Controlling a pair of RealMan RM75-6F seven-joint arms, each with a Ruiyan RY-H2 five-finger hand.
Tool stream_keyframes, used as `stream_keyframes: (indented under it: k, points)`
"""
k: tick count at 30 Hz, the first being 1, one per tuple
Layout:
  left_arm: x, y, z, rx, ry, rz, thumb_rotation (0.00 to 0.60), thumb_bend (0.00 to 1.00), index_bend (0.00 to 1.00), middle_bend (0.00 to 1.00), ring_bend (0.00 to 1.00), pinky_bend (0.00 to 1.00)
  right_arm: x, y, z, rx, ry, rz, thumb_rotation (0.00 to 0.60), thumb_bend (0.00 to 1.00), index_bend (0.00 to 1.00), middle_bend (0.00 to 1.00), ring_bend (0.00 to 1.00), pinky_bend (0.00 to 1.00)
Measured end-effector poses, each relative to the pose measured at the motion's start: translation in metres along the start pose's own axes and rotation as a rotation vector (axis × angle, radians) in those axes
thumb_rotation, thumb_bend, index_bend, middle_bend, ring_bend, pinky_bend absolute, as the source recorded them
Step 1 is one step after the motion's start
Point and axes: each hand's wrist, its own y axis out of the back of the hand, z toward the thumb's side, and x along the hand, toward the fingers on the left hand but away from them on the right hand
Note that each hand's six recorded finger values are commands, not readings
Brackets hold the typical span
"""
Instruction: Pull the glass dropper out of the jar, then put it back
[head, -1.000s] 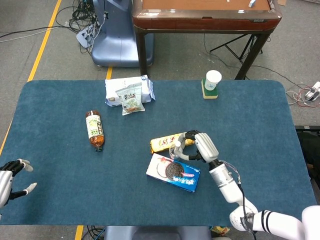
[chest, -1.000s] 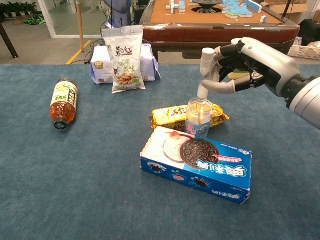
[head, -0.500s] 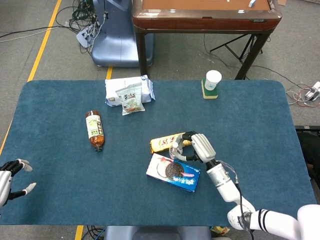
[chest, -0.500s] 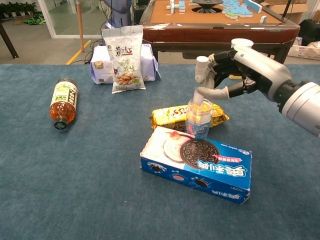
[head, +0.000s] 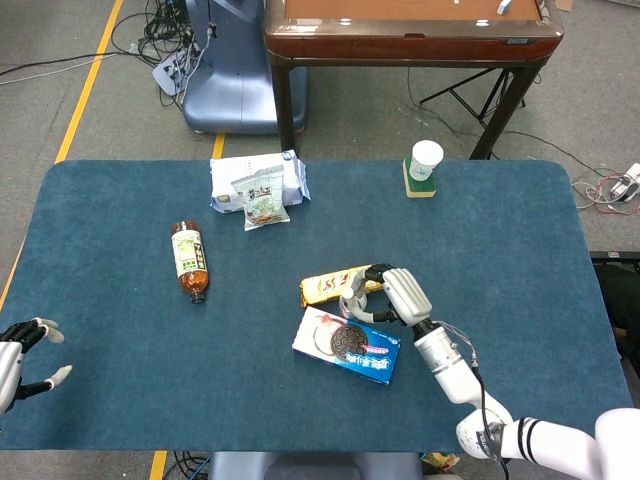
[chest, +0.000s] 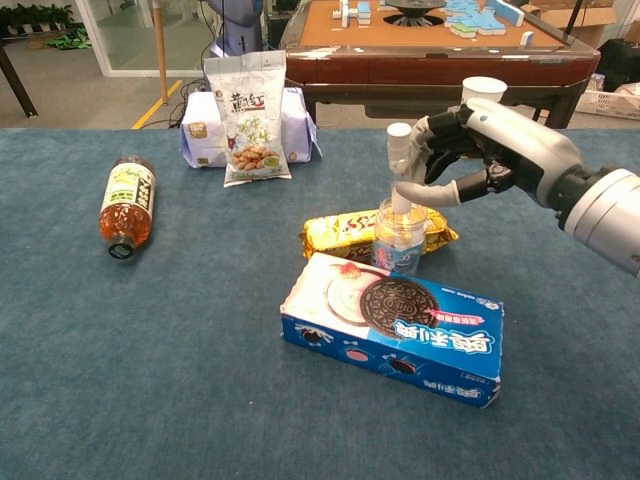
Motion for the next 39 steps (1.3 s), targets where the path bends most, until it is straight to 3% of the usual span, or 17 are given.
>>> stream_keyframes:
  k: [6,12,28,35,39]
  points:
    - [0.000,0.000,0.000,-0.001,0.000,0.002,0.600,0.17,0.45,0.35,0.30,0.44,0.000,-0.001,0.000,0.001,0.002,0.006,0.600,0.45,0.74,0.56,0.39,0.35]
    - [0.000,0.000,0.000,0.002,-0.001,0.001,0.600,0.17,0.45,0.35,0.30,0.44,0.000,0.000,0.001,-0.007,0.009,0.002,0.600,0.30,0.74,0.54,0.37,0.35]
    - [0.000,-0.001,0.001,0.007,-0.003,-0.002,0.600,0.17,0.45,0.35,0.30,0.44,0.006,0.014,0.012,0.010,0.041,-0.005,0.600,0.07,0.71,0.50,0.35,0.35]
    - [0.001,-0.002,0.001,0.009,0.000,-0.005,0.600,0.17,0.45,0.35,0.30,0.44,0.012,0.030,0.021,0.012,0.066,-0.036,0.600,0.06,0.71,0.50,0.35,0.35]
    - [0.001,-0.002,0.001,0.009,-0.002,-0.004,0.600,0.17,0.45,0.35,0.30,0.44,0.018,0.040,0.023,0.065,0.059,-0.036,0.600,0.06,0.69,0.49,0.34,0.35]
